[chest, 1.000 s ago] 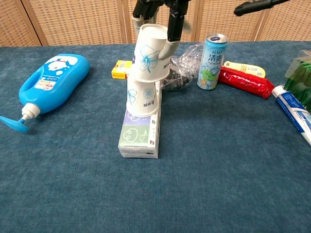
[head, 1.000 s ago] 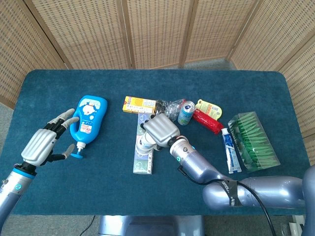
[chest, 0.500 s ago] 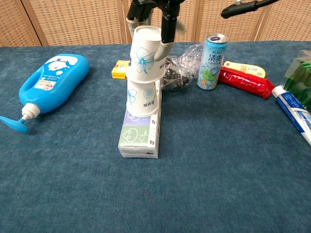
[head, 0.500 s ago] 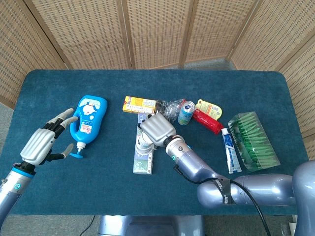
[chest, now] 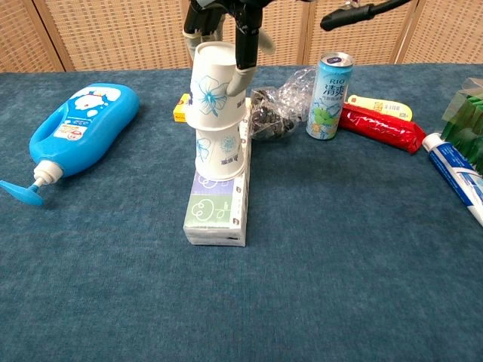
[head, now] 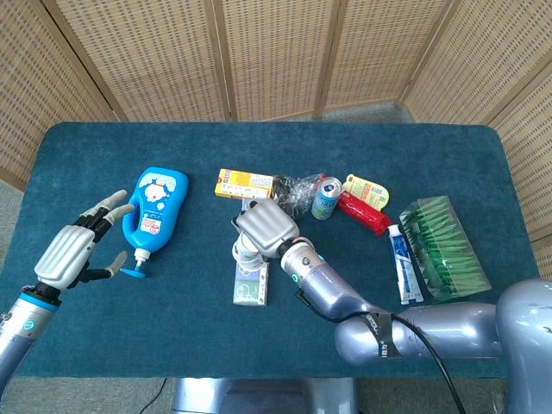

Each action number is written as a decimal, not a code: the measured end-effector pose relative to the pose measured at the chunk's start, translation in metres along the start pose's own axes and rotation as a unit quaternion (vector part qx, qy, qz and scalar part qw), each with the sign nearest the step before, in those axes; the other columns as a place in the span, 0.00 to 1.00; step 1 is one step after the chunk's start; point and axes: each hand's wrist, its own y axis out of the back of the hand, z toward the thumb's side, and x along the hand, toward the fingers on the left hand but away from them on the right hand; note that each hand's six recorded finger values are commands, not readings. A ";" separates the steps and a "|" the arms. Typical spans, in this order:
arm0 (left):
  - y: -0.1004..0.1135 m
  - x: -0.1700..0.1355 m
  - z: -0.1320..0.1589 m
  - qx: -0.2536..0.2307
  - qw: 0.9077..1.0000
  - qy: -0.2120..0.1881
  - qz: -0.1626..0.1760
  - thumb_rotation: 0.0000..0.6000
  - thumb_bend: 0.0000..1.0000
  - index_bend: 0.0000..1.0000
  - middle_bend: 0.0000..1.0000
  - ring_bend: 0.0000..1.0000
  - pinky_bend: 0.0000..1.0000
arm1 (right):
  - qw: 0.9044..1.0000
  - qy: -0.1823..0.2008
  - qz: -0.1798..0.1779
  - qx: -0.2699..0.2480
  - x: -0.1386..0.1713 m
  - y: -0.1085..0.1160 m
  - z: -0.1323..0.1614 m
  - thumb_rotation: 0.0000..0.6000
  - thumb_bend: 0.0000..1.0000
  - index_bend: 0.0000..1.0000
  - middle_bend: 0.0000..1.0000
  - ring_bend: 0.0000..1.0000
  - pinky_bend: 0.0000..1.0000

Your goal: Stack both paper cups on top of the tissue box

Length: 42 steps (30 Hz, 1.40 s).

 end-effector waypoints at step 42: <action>0.004 -0.001 0.006 0.006 1.000 -0.005 0.004 1.00 0.48 0.11 0.00 0.00 0.13 | 0.999 -0.047 -0.005 -0.011 0.019 0.001 -0.036 1.00 0.28 0.23 0.33 0.13 0.61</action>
